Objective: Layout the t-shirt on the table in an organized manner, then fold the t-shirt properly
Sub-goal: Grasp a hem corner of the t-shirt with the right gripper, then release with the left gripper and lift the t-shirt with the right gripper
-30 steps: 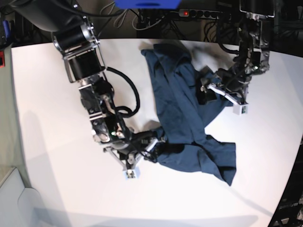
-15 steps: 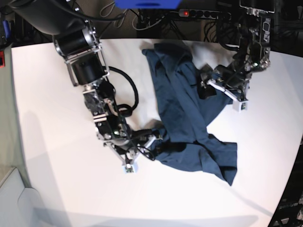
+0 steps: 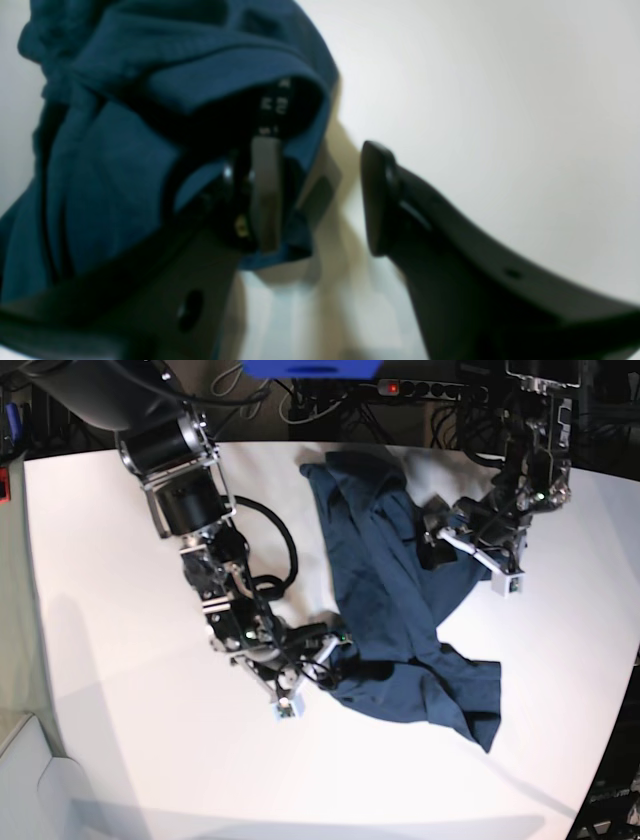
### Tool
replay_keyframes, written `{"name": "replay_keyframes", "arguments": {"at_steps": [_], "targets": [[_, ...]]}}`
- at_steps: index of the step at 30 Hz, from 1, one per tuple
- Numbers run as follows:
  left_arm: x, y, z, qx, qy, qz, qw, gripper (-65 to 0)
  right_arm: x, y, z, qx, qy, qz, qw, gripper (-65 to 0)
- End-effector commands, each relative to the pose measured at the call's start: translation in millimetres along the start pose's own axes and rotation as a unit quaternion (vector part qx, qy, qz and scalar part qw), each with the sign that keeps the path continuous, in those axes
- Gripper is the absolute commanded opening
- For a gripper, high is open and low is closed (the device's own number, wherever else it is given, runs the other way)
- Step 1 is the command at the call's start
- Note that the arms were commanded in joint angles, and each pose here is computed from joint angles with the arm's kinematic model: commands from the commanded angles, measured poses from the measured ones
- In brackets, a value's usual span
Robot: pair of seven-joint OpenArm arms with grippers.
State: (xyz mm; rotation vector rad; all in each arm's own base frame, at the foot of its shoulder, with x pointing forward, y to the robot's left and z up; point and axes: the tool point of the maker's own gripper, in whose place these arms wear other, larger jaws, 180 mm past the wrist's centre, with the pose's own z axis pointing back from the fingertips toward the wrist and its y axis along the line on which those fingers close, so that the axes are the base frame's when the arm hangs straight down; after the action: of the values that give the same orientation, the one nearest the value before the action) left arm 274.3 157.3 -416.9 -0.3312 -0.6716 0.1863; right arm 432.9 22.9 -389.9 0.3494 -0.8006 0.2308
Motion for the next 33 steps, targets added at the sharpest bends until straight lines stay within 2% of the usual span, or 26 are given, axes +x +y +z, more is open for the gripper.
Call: {"name": "replay_keyframes", "arguments": {"at_steps": [1, 2, 6, 7, 11, 13, 19, 26, 33], "targets": [[11.5, -2.9, 3.4, -0.003, -0.016, -0.003, 1.000, -11.8, 27.2, 10.8, 2.2, 0.016, -0.032, 0.007, 0.9993, -40.4], [12.3, -3.8, 3.8, -0.004, -0.017, -0.003, 1.000, -11.8, 26.7, 10.6, 2.0, 0.015, -0.032, 0.007, 0.9994, -43.0], [22.6, -12.9, 9.6, -0.014, -0.033, -0.012, 0.999, -11.8, 9.9, 7.9, -5.9, 0.012, -0.006, 0.000, 0.9999, -62.7], [24.7, -15.4, 11.3, -0.016, -0.036, -0.014, 0.999, -11.8, 6.1, 6.9, -7.5, 0.011, 0.000, -0.001, 0.9999, -65.0], [32.5, -27.7, 22.7, -0.029, -0.054, -0.026, 0.998, -11.8, 11.6, 5.9, -6.9, 0.010, -0.004, 0.001, 0.9999, -65.0], [34.8, -35.3, 29.8, -0.036, -0.063, -0.031, 0.997, -11.8, 28.0, 8.4, 0.2, 0.013, -0.024, 0.008, 0.9996, -65.0], [33.7, -46.5, 43.0, -0.048, -0.072, -0.041, 0.995, -11.8, 95.1, 23.8, 48.6, 0.025, -0.096, 0.048, 0.9939, -65.0], [27.3, -44.5, 43.5, -0.046, -0.067, -0.039, 0.996, -11.8, 152.7, 54.6, 112.7, 0.044, -0.178, 0.090, 0.9789, -65.0], [27.4, -48.0, 47.4, -0.049, -0.070, -0.042, 0.995, -11.8, 220.9, 59.8, 184.5, 0.034, -0.279, 0.114, 0.9528, -65.0]]}}
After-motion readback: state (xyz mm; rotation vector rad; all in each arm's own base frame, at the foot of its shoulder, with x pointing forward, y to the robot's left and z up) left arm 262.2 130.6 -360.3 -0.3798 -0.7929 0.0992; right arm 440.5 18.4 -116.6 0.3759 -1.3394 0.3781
